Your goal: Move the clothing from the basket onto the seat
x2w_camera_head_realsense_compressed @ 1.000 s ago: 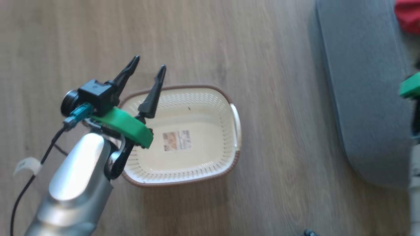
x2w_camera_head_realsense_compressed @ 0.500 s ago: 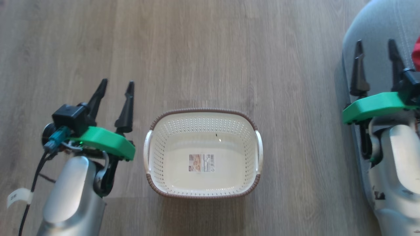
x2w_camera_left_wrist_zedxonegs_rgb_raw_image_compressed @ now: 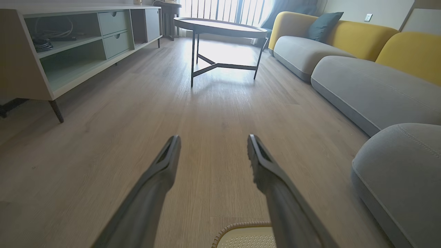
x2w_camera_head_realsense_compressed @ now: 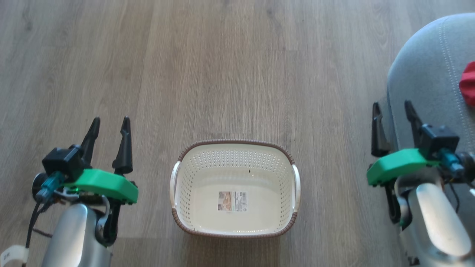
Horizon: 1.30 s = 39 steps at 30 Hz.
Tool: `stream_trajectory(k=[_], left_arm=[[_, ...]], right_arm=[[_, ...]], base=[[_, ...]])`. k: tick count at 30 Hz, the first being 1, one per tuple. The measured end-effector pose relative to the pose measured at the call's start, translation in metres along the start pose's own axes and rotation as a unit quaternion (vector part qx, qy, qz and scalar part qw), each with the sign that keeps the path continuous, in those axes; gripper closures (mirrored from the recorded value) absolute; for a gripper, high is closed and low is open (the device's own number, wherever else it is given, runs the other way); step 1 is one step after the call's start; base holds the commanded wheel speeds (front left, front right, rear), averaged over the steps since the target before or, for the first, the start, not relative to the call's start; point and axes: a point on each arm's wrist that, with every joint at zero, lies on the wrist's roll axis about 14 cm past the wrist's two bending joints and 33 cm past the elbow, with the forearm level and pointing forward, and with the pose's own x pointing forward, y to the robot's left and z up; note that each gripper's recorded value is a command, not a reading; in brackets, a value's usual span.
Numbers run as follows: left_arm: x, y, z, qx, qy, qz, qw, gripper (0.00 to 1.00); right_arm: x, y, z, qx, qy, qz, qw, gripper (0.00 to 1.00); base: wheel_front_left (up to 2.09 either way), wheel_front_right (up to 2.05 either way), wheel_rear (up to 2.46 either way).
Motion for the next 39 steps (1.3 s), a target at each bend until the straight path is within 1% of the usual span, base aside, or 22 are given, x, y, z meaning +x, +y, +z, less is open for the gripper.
stream_trajectory(k=[7, 13, 18, 22, 39], left_arm=[[-0.019, 0.005, 0.002, -0.004, -0.005, 0.017, 1.0, 0.0], [-0.032, 0.002, -0.003, -0.008, 0.001, 0.018, 1.0, 0.0], [-0.042, 0.01, -0.004, -0.011, 0.001, 0.035, 0.999, 0.0], [-0.047, 0.011, -0.006, -0.014, 0.003, 0.04, 0.999, 0.0], [-0.047, 0.004, -0.005, -0.02, 0.0, 0.035, 0.999, 0.0]], right_arm=[[-0.029, 0.004, -0.012, 0.011, 0.021, -0.006, 1.0, 0.0], [-0.041, 0.008, -0.012, 0.021, 0.022, -0.009, 0.999, 0.0], [-0.054, 0.01, -0.015, 0.025, 0.028, -0.012, 0.999, 0.0], [-0.061, 0.009, -0.018, 0.027, 0.032, -0.016, 0.999, 0.0], [-0.069, 0.008, -0.021, 0.031, 0.037, -0.023, 0.999, 0.0]], base=[[0.0, 0.0, 0.0], [0.0, 0.0, 0.0], [0.0, 0.0, 0.0], [0.0, 0.0, 0.0], [0.0, 0.0, 0.0]])
